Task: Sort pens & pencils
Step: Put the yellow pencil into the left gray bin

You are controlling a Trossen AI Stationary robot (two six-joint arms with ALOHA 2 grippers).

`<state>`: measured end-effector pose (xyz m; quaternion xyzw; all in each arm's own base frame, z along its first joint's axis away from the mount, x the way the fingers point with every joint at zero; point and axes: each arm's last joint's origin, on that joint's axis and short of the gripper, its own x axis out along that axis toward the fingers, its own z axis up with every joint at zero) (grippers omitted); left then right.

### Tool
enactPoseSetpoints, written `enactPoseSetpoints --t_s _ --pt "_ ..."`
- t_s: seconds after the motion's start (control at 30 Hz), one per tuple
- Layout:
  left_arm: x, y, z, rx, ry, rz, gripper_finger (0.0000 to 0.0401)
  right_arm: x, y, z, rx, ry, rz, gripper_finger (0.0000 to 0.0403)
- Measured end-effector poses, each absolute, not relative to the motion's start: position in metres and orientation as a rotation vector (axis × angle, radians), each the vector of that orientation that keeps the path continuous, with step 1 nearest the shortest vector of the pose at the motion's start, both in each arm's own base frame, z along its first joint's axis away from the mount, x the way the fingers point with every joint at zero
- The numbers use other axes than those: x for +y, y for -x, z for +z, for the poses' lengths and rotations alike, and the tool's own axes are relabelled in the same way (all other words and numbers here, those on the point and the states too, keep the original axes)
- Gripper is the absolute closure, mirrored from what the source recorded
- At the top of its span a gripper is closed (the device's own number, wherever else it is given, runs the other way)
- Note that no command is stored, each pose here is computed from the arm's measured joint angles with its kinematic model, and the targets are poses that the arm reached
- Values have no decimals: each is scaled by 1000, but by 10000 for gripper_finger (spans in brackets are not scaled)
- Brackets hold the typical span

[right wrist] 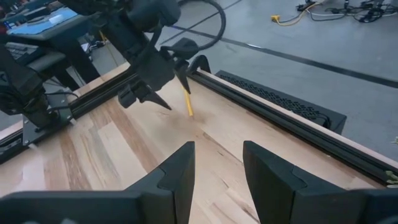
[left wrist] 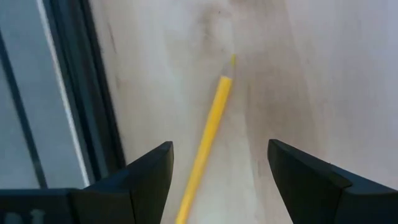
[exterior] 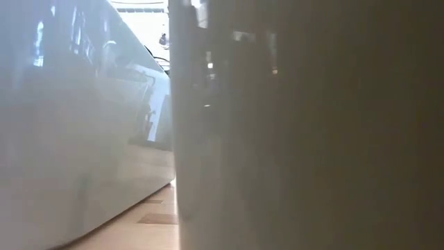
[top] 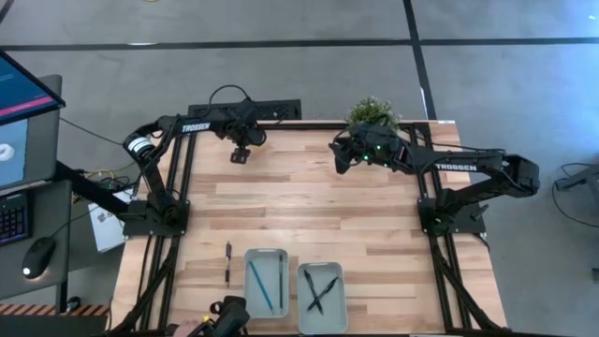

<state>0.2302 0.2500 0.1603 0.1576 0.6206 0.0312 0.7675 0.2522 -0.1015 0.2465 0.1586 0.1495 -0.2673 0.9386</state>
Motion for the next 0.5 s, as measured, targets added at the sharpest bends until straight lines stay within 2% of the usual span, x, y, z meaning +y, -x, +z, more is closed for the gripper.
enactPoseSetpoints --t_s 0.3,0.5 --pt "247 -228 160 1380 -354 13 149 -96 -254 247 309 -320 -522 246" --pt "245 -227 165 1391 -374 -101 149 -94 -255 247 310 -319 -517 246"
